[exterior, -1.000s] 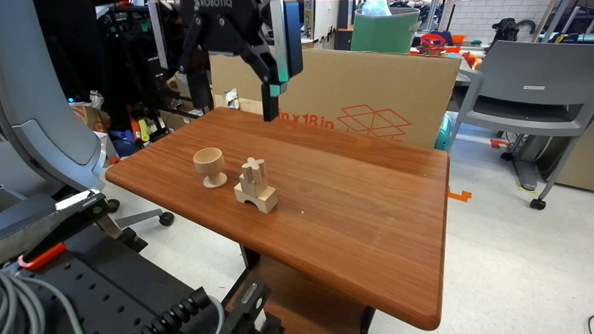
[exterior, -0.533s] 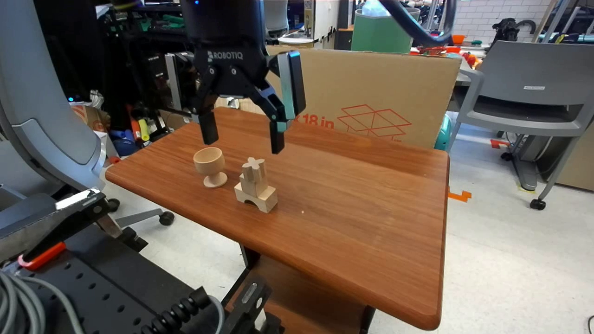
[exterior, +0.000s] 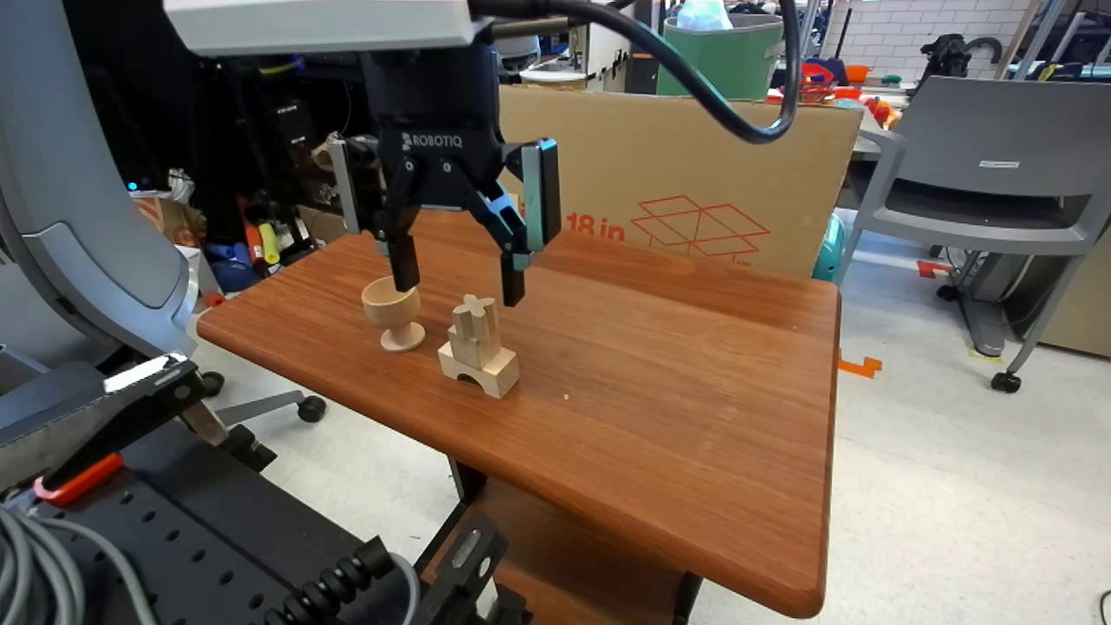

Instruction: Remove the X shaped block from the top of the stack

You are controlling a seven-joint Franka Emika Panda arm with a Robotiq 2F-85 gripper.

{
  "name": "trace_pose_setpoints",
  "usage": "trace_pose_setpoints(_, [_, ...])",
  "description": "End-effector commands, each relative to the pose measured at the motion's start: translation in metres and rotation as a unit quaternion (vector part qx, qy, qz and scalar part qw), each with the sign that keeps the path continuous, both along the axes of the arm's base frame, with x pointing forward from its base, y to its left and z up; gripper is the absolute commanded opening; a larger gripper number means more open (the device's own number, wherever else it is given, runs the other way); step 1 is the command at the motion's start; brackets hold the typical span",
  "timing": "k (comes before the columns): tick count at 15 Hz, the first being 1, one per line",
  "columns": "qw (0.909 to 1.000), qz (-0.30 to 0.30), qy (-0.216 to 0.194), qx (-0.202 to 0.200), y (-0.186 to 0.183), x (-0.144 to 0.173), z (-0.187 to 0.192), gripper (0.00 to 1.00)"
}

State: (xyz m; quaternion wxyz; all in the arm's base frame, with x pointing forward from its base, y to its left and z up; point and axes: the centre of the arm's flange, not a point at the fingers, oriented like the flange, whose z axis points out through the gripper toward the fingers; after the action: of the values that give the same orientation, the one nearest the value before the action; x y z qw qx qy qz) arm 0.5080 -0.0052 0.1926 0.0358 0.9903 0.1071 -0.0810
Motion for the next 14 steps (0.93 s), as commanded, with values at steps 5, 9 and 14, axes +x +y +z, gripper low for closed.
trace_pose_setpoints(5, [0.9998,0.000,-0.004,-0.018,0.005,0.017,-0.012,0.27])
trace_pose_setpoints(9, [0.9998,-0.002,-0.010,-0.016,0.002,0.013,-0.006,0.07])
trace_pose_setpoints(14, [0.9991,-0.028,-0.031,0.004,-0.021,0.005,0.020,0.07])
